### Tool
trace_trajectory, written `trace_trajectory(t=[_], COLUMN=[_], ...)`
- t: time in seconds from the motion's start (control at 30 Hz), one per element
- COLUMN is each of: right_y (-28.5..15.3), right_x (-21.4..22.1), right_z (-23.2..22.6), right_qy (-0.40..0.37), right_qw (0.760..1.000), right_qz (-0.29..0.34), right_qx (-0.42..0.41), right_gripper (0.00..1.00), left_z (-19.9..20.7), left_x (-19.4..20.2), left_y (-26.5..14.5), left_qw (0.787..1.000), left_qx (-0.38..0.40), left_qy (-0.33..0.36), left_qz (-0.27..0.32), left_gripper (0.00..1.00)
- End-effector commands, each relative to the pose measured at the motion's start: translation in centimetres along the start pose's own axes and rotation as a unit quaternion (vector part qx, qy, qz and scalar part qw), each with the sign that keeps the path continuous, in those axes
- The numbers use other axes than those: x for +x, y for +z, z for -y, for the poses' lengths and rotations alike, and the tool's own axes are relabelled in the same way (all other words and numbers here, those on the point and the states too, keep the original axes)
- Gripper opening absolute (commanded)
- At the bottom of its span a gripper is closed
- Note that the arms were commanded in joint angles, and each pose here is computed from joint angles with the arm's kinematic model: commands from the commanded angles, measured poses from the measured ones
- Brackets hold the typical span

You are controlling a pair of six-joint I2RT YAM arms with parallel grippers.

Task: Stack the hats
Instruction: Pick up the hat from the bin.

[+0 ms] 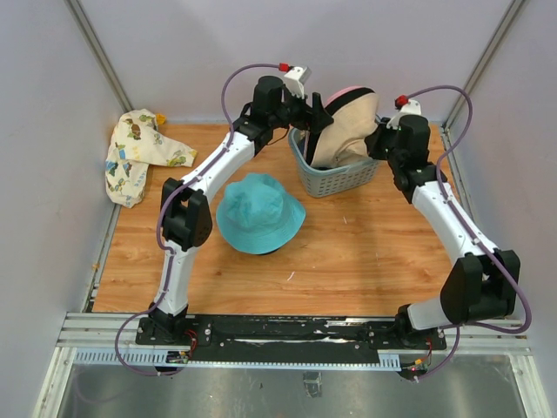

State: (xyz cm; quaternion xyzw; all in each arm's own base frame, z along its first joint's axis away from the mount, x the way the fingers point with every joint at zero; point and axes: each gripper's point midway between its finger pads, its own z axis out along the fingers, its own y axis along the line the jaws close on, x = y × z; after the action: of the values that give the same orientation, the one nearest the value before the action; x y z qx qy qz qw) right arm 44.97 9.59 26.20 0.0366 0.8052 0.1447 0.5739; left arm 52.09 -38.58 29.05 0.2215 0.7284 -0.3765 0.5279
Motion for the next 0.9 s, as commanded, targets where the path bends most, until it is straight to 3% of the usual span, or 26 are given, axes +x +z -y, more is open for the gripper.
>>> trace_trajectory(t=[0.0, 0.63, 0.77, 0.87], right_y=[-2.0, -5.1, -5.1, -4.9], right_x=[-6.2, -10.9, -11.0, -10.8], right_z=[-0.7, -0.4, -0.6, -0.6], right_qy=[-0.011, -0.035, -0.035, -0.033], right_qw=[0.997, 0.991, 0.991, 0.992], right_qz=[0.074, 0.129, 0.127, 0.124], right_qx=[-0.012, 0.020, 0.018, 0.016], right_gripper=[0.03, 0.03, 0.04, 0.04], left_z=[0.1, -0.2, 0.1, 0.4], left_x=[-1.7, -1.1, -0.7, -0.6], left_y=[-0.2, -0.8, -0.8, -0.7], left_qw=[1.000, 1.000, 1.000, 1.000], left_qx=[0.001, -0.010, -0.003, 0.008], left_qy=[0.001, -0.001, -0.004, -0.008], left_qz=[0.025, 0.018, 0.016, 0.014], left_gripper=[0.82, 0.77, 0.66, 0.50])
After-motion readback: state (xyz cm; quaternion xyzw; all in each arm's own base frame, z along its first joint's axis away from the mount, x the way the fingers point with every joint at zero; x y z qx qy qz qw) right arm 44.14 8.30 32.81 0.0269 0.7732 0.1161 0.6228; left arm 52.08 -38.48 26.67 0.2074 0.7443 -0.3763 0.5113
